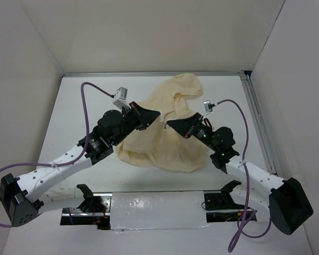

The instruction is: Zip up the jacket

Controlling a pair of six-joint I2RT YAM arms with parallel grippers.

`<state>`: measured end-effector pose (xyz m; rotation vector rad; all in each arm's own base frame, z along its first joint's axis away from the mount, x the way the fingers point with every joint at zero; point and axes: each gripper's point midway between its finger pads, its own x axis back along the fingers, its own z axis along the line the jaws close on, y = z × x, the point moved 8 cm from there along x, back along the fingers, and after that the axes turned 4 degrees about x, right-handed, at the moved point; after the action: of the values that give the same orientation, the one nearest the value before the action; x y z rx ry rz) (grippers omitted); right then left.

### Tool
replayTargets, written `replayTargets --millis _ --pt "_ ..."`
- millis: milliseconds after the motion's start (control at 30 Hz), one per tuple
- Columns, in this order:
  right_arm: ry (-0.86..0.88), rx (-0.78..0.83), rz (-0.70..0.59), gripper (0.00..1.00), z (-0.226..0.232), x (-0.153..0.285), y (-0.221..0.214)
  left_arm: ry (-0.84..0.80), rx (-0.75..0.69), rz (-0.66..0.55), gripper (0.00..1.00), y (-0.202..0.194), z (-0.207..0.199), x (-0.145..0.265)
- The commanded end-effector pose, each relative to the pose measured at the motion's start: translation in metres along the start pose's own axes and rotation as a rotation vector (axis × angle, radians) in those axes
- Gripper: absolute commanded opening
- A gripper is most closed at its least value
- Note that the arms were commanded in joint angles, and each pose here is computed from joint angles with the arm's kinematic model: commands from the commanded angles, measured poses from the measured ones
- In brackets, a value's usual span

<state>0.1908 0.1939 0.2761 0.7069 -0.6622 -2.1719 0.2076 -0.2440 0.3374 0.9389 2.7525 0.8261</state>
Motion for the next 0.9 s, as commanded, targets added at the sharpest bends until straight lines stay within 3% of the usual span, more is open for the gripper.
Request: replayTargets --millis 0,867 --pt "0.103 0.035 -0.078 0.0 0.023 -0.011 0.02 -0.072 -0.006 -0.043 0.0 0.009 -0.013 0.002" --pt "0.098 0.05 -0.036 0.0 0.024 -0.007 0.018 -0.054 -0.001 -0.053 0.0 0.008 -0.007 0.001"
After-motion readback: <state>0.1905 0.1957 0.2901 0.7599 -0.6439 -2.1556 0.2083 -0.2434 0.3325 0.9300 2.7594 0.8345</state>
